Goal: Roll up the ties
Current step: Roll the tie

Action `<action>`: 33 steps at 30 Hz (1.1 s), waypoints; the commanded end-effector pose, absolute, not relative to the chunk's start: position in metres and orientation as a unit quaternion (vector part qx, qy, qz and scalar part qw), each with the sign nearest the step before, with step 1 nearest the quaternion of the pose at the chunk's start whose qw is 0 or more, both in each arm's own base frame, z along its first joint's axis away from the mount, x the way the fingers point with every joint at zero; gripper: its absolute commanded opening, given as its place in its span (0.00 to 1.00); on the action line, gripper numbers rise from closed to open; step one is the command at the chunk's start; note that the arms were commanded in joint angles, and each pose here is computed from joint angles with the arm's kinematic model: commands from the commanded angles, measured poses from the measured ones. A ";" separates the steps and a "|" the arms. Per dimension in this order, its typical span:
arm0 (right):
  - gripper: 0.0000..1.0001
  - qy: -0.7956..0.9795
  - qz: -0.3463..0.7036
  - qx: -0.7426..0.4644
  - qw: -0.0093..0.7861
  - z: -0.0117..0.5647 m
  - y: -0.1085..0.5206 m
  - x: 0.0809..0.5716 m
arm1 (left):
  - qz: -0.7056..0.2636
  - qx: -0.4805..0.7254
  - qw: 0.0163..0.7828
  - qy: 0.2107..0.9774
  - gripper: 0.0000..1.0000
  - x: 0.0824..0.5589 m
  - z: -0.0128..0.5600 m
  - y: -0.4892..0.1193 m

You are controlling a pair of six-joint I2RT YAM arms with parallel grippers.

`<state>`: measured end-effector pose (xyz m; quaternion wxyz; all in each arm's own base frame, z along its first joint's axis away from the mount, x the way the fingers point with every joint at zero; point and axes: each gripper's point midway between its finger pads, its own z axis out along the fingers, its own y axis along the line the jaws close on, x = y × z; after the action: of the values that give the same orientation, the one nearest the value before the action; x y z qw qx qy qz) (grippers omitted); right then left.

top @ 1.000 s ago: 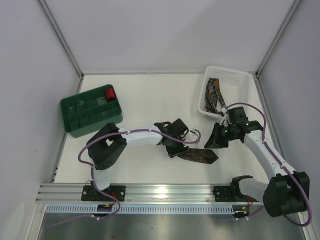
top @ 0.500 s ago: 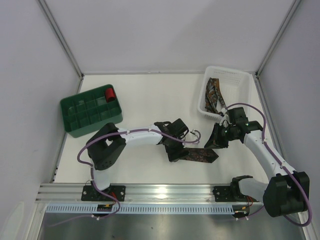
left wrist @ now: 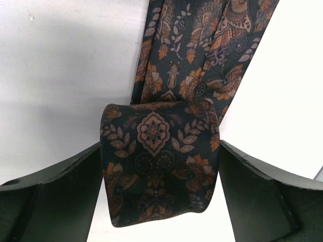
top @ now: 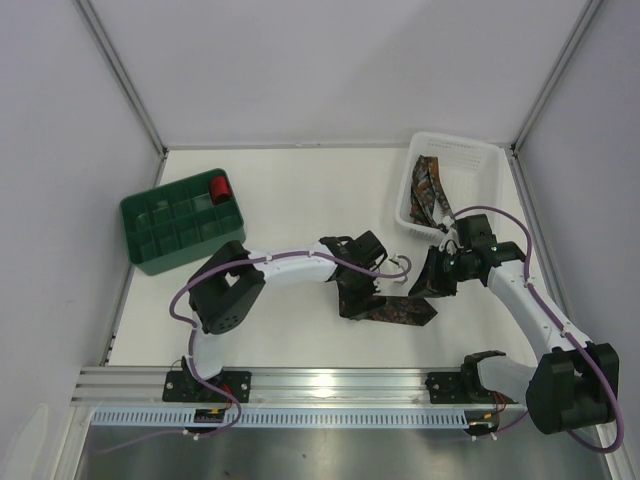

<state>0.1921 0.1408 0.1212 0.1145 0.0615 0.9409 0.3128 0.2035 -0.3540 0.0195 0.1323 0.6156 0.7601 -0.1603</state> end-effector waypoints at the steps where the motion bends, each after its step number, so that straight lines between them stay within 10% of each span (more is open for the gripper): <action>1: 0.08 0.936 0.323 0.056 0.127 0.126 0.143 0.196 | -0.175 0.629 0.125 0.747 0.93 0.195 0.022 -0.362; 15: 0.08 0.935 0.326 0.054 0.127 0.127 0.144 0.195 | -0.137 0.629 0.136 0.753 0.82 0.186 -0.002 -0.369; 28: 0.08 0.934 0.329 0.054 0.127 0.126 0.146 0.197 | -0.138 0.615 0.155 0.761 0.51 0.184 0.002 -0.369; 33: 0.08 0.934 0.329 0.055 0.127 0.126 0.146 0.198 | -0.140 0.615 0.153 0.761 0.61 0.182 0.002 -0.366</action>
<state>0.1947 0.1410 0.1219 0.1201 0.0606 0.9397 0.3143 0.1987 -0.3734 0.0152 0.1768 0.6095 0.7600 -0.1402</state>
